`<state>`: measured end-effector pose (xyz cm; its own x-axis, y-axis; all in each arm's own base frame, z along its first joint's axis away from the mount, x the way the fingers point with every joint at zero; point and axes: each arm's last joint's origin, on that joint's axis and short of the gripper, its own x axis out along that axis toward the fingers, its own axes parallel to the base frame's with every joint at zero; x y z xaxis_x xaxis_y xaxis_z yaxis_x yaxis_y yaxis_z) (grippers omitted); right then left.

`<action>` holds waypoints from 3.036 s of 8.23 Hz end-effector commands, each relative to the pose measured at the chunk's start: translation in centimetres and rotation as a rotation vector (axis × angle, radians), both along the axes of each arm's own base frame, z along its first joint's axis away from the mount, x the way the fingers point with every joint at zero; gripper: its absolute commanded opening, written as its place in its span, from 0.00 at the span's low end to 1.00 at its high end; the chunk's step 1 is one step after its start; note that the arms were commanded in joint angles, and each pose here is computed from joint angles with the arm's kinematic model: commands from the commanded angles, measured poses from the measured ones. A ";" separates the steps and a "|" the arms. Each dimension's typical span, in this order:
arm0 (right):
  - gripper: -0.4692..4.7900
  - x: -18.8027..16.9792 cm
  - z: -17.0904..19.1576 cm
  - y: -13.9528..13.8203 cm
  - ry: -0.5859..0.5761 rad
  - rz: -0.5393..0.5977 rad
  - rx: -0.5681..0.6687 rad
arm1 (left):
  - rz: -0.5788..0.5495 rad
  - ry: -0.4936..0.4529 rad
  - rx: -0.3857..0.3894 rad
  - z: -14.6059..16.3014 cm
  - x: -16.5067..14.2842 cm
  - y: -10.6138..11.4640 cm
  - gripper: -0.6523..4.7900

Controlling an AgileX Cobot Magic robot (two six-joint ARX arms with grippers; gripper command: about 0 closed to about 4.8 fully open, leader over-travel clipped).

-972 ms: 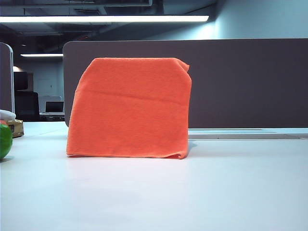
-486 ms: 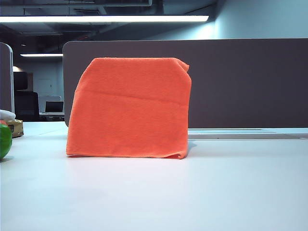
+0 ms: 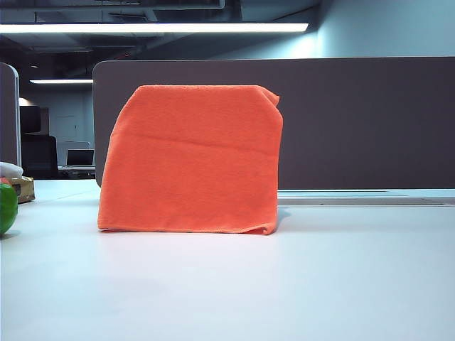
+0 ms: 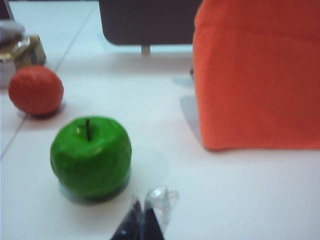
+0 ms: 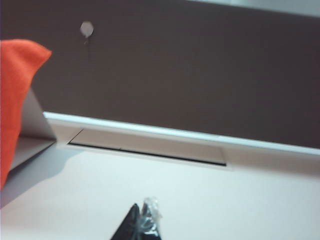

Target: Pick up the cloth from the table and use it to cover the mirror.

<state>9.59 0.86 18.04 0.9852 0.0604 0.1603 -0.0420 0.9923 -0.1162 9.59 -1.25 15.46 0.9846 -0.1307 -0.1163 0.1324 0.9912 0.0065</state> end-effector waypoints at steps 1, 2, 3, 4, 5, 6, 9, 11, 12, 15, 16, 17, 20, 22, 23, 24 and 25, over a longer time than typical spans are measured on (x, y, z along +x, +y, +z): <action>0.08 -0.1 0.8 -0.6 -0.091 0.005 0.013 | 0.004 -0.130 -0.029 1.3 0.1 0.0 0.11; 0.08 -0.2 1.0 -0.8 -0.109 -0.016 0.020 | 0.008 -0.146 -0.034 1.5 0.1 0.0 0.11; 0.08 -0.3 1.2 -1.0 -0.129 -0.004 0.029 | 0.008 -0.161 -0.036 1.6 0.1 0.0 0.11; 0.08 -0.2 1.0 -1.0 -0.100 0.049 0.037 | 0.008 -0.182 -0.039 1.8 0.0 0.0 0.11; 0.08 -0.2 0.9 -1.0 -0.093 0.049 0.038 | 0.008 -0.182 -0.039 1.8 0.0 0.0 0.11; 0.08 -0.2 0.9 -1.0 -0.089 0.048 0.038 | 0.011 -0.182 -0.040 1.8 0.0 0.0 0.11; 0.08 -0.1 -0.6 0.5 0.066 -0.129 0.053 | 0.086 -0.182 -0.048 1.8 0.1 0.2 0.11; 0.08 0.1 -0.6 0.0 0.062 -0.063 0.017 | 0.043 -0.182 -0.048 1.8 0.0 0.1 0.11; 0.08 0.1 -0.6 -0.3 0.060 -0.047 0.018 | 0.042 -0.182 -0.048 1.8 0.0 0.1 0.11; 0.08 0.1 -0.5 -0.5 0.050 -0.037 0.022 | 0.054 -0.182 -0.029 1.8 0.1 0.2 0.11; 0.08 0.1 -0.5 -0.5 0.050 -0.037 0.022 | 0.053 -0.183 -0.022 1.8 0.1 0.2 0.11; 0.08 0.1 -0.5 -0.5 0.051 -0.035 0.043 | 0.091 -0.186 0.013 1.8 0.1 0.6 0.11; 0.08 0.1 -0.5 -0.5 0.051 -0.035 0.043 | 0.084 -0.186 0.016 1.8 0.1 1.1 0.11; 0.08 0.1 -0.6 -0.5 0.063 -0.032 0.065 | 0.030 -0.149 -0.059 1.5 0.1 1.5 0.11; 0.08 0.1 -0.6 -0.5 0.065 -0.032 0.065 | 0.025 -0.149 -0.059 1.5 0.1 1.4 0.11; 0.08 0.1 -0.7 -0.5 0.078 -0.032 0.064 | -0.005 -0.132 -0.064 1.4 0.1 0.9 0.11; 0.08 0.1 -0.7 -0.5 0.078 -0.032 0.064 | -0.008 -0.132 -0.064 1.4 0.1 0.8 0.11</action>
<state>9.72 0.34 17.19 0.9973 0.0174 0.0718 -0.0135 0.9984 -0.0547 9.70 -0.38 16.71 0.9904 -0.1380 0.0119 0.1384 0.9897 -0.0374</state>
